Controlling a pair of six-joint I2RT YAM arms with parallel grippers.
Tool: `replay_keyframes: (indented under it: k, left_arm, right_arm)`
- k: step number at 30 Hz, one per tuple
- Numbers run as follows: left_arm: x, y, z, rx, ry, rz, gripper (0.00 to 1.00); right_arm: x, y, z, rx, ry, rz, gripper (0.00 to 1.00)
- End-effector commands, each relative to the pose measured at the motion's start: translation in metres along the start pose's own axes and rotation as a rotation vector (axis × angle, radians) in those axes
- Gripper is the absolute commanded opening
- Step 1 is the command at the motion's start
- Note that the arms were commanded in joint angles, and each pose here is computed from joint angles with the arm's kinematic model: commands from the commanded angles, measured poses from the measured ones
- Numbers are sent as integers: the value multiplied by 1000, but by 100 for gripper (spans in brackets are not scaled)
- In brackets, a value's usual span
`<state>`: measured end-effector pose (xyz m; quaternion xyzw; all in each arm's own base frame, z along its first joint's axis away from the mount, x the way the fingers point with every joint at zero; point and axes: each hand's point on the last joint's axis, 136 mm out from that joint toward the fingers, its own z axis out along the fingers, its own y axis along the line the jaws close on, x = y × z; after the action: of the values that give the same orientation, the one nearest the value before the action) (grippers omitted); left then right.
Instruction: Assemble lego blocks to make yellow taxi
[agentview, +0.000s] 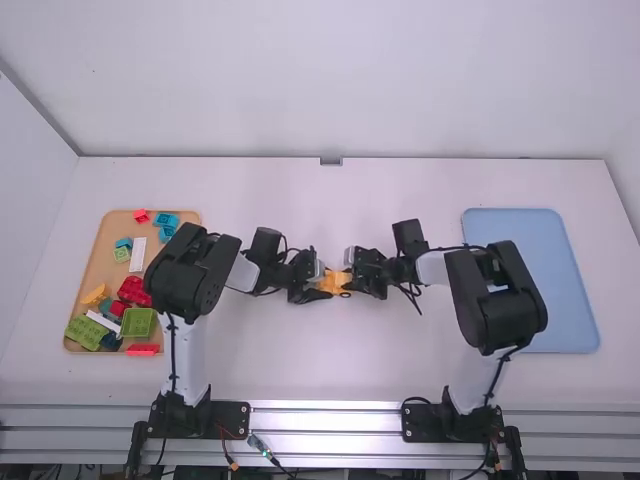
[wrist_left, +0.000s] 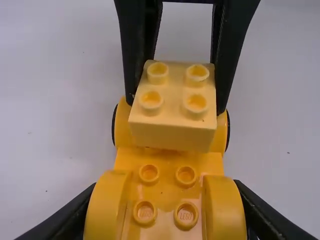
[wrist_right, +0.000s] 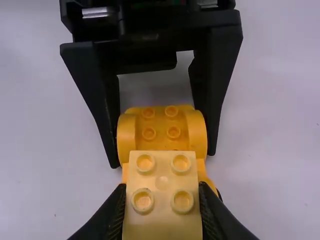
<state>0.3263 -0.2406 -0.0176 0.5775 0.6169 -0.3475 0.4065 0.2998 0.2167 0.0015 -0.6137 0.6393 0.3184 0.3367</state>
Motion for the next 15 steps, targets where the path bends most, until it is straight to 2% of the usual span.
replay_keyframes:
  k: [1,15]
  left_arm:
    - [25,-7,3,-14,87,-89,36]
    - [24,-7,2,-15,83,-90,36]
  right_arm:
    - [1,-6,-2,30,39,-15,5]
    - [4,-11,-7,45,38,-4,4]
